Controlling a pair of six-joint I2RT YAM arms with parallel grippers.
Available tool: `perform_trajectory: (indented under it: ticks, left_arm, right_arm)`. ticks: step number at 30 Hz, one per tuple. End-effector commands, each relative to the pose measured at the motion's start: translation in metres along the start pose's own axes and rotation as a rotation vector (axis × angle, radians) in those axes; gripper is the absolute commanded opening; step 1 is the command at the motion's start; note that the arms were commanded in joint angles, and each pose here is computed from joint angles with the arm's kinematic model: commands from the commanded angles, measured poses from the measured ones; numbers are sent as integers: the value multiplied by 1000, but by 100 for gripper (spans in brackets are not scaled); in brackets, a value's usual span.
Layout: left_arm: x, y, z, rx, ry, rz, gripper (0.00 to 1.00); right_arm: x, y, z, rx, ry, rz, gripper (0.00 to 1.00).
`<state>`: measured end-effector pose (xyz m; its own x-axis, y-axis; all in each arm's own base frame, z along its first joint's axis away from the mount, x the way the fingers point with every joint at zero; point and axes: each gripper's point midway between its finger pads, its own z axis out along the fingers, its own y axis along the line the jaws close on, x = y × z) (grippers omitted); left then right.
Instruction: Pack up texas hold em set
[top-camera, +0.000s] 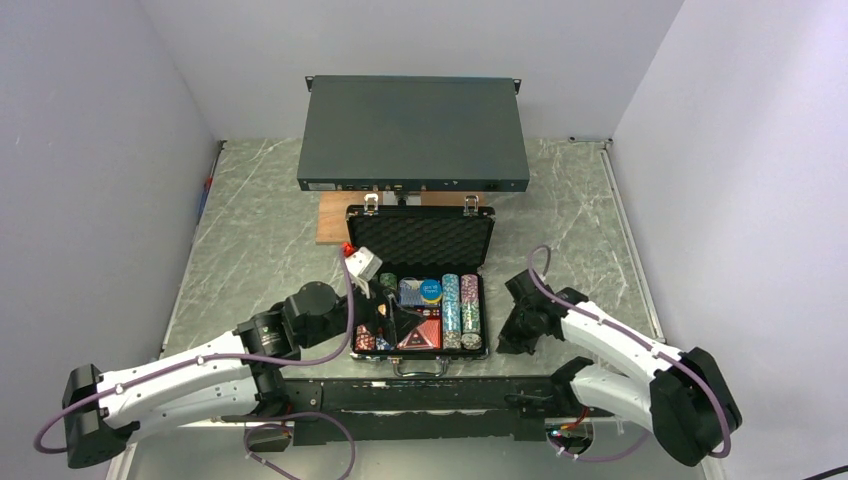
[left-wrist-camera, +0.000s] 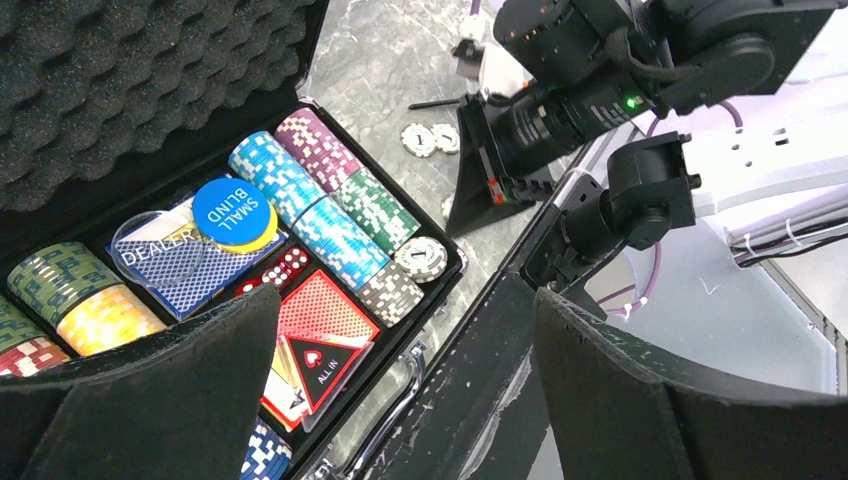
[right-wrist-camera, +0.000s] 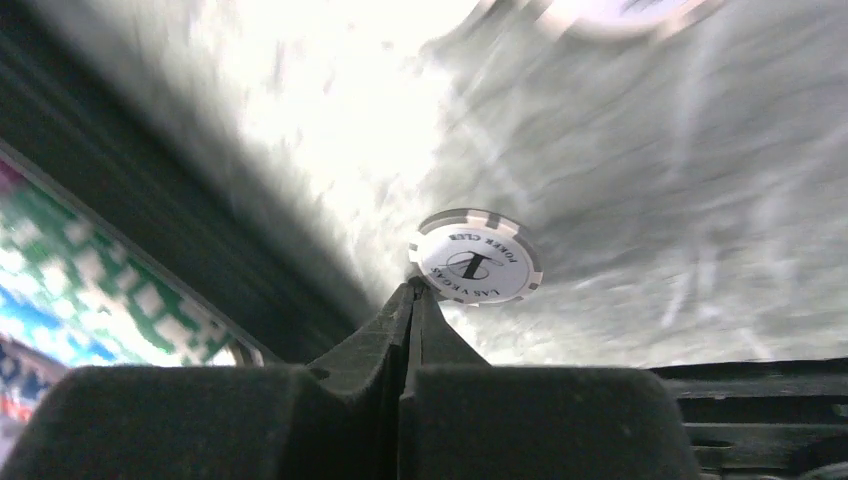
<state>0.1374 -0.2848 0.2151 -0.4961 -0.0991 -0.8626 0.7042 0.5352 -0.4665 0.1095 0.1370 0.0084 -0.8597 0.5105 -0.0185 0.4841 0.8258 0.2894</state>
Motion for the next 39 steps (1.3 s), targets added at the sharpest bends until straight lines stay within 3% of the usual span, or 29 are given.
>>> perform_trajectory:
  ticks: [1,2,5,6,9,15,18,21,25,39]
  left_arm:
    - [-22,-13,-10,43,-56,0,97]
    - [-23,-13,-11,43,-61,0,98]
    - [-22,-10,-14,29,-54,17,98]
    - [-23,-9,-15,21,-51,20,98]
    - [-23,-8,-16,6,-36,27,98]
    - [-21,-7,-12,17,-44,25,99]
    - [-20,-9,-8,21,-29,29,99]
    - [-19,-10,-3,21,-15,26,99]
    - [-17,-13,0,28,1,8,99]
    - [-18,-15,3,23,3,-47,98]
  right_arm:
    - [-59,-37,-13,221,-278,62,0]
    - [-69,-37,-18,224,-314,64,0]
    - [-89,-16,-27,112,-354,0,34]
    - [-85,2,-26,15,-314,-59,39]
    - [-67,28,-34,-136,-237,-158,43]
    - [-37,67,-84,-401,-223,-391,56]
    - [-16,79,-94,-483,-162,-464,54]
    - [8,84,-85,-537,-50,-493,37]
    - [25,93,-80,-546,-34,-541,25]
    - [38,84,-62,-511,17,-602,17]
